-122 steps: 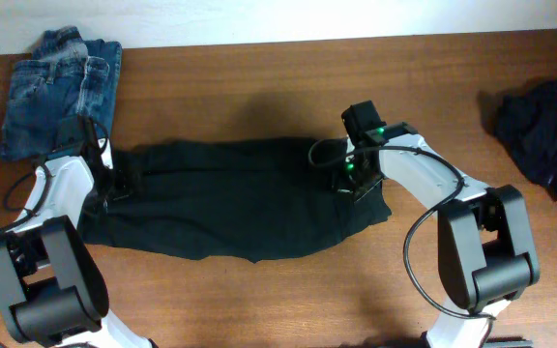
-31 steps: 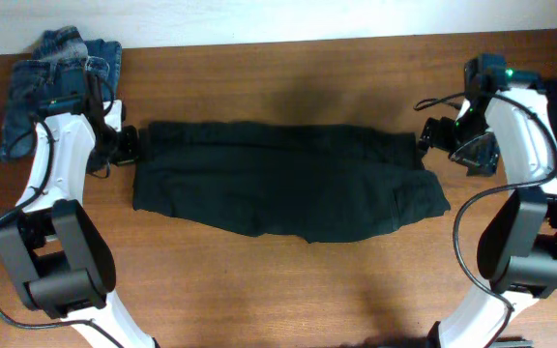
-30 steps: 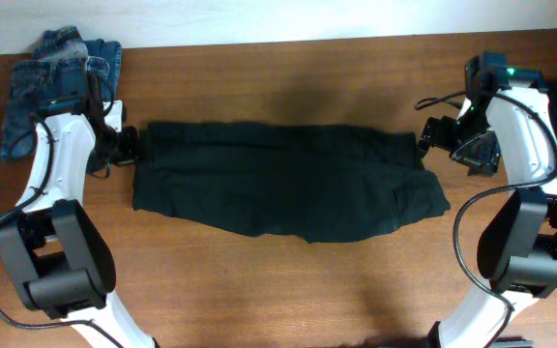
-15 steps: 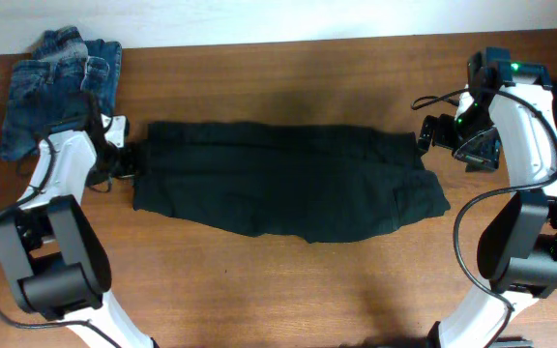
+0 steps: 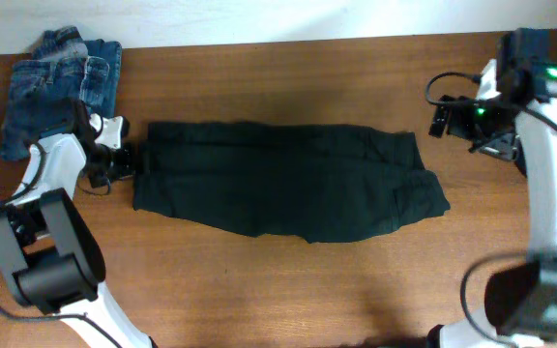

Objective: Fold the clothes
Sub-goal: 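Release the pants and lift both grippers away from the ends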

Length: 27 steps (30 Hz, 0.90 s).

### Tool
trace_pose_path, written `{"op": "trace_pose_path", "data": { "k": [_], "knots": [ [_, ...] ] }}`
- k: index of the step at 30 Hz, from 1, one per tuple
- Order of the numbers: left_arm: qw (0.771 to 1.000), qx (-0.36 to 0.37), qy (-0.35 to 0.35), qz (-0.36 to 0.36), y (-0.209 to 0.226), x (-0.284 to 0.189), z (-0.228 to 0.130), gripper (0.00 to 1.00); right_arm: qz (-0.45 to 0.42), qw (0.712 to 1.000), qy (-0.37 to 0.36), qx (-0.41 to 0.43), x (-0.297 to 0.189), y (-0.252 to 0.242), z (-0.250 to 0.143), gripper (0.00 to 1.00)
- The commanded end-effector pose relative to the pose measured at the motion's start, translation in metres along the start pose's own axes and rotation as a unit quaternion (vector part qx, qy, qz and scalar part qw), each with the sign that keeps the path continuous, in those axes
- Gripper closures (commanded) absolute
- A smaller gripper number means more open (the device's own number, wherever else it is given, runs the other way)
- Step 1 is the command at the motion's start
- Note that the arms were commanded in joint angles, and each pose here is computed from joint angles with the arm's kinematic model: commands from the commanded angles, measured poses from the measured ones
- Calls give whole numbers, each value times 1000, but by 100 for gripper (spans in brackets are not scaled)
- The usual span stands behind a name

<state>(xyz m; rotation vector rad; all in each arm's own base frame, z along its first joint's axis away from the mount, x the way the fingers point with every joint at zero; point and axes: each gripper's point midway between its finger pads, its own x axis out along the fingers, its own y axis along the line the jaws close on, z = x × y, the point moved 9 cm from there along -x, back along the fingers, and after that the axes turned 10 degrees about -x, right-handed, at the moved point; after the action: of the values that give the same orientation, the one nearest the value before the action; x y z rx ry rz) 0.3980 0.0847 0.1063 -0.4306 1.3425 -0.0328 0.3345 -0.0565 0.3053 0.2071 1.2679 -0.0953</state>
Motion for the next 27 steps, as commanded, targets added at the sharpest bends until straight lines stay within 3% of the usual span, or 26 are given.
{"op": "trace_pose_path", "data": {
  "k": [1,11,15,23,24,25,27],
  "knots": [
    [999,-4,33,-22,5,24,-7,1,5,999,-50,-7,-42,3,-12,1],
    [995,-5,53,-84,1,41,-12,1,13,996,-86,-11,-93,8,-53,1],
    [994,-6,55,-93,0,41,-12,9,15,995,-97,-12,-105,10,-64,1],
    [992,1,56,-109,-3,40,-13,49,34,995,-96,-14,-117,14,-80,1],
    [992,1,56,-109,-3,40,-13,57,34,994,-98,-15,-118,14,-81,1],
    [992,2,56,-109,-3,40,-13,72,34,994,-100,-15,-119,14,-82,1],
    [992,2,56,-109,-3,40,-13,87,34,994,-101,-15,-120,14,-82,1]
  ]
}}
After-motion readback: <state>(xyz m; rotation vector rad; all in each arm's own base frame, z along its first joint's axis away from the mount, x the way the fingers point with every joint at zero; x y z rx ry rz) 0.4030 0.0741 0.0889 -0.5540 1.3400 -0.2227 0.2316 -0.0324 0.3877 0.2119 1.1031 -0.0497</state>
